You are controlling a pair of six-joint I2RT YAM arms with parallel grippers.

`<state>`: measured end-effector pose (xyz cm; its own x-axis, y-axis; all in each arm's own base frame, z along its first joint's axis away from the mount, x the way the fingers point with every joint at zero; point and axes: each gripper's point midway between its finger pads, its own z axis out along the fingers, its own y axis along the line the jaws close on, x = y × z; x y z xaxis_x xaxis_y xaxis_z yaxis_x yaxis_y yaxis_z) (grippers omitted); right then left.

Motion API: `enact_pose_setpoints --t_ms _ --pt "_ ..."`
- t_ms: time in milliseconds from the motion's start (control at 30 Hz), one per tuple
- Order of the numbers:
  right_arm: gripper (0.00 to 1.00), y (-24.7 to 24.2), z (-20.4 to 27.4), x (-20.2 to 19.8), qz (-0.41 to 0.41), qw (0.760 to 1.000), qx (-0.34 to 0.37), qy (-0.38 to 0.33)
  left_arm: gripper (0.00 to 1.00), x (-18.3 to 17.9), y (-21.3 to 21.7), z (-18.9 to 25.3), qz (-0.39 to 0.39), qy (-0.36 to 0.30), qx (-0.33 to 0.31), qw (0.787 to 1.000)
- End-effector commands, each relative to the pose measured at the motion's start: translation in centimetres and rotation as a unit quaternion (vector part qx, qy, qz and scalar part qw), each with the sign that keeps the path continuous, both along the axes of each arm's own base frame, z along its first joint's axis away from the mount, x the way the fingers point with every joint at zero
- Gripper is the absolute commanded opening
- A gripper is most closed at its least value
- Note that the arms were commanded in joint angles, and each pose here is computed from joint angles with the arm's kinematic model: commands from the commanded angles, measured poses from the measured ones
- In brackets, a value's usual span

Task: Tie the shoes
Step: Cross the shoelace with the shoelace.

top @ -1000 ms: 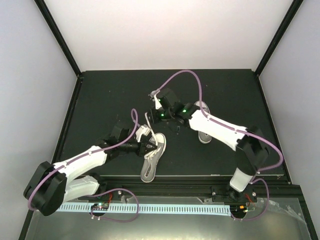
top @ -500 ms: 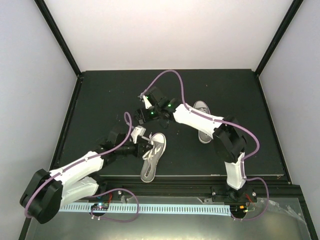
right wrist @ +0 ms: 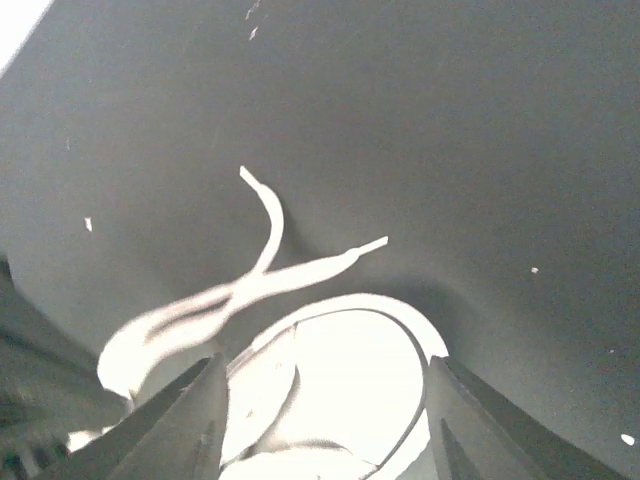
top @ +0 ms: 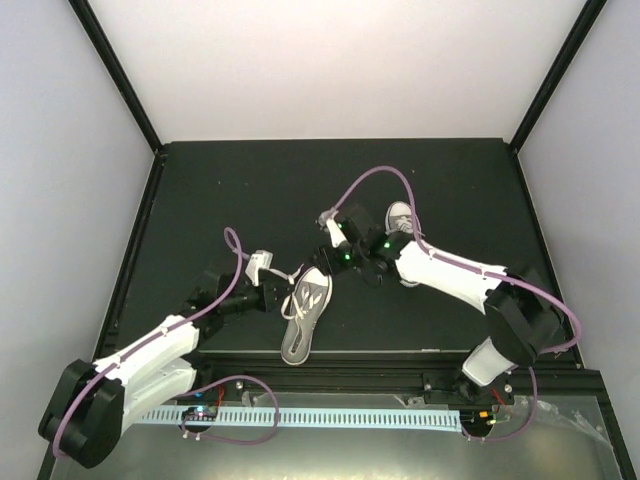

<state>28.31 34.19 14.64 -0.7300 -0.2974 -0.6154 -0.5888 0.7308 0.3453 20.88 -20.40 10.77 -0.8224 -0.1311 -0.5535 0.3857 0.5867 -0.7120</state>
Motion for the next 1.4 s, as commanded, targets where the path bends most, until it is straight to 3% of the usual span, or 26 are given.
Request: enact_pose_setpoints --t_ms 0,167,333,933,1367 --pt "0.54 0.8 0.4 -1.7 0.078 0.994 0.051 -0.051 0.02 -0.1 -0.3 1.2 -0.012 -0.007 -0.031 0.999" --pt "0.45 1.4 -2.2 -3.2 0.13 0.987 0.072 -0.061 0.01 -0.2 -0.4 1.4 -0.017 -0.006 -0.036 0.999" --pt "0.45 2.3 -3.4 -3.5 0.167 0.979 0.075 -0.091 0.02 -0.4 -0.4 1.5 -0.022 -0.004 -0.038 0.999" --pt "0.54 5.4 -8.4 -3.7 0.244 0.957 0.037 -0.152 0.01 -0.6 -0.5 1.9 -0.027 -0.003 -0.045 0.999" --pt "0.58 7.1 -9.2 -4.3 0.274 0.944 0.045 -0.179 0.01 -0.7 -0.5 1.7 -0.026 0.002 -0.045 0.999"
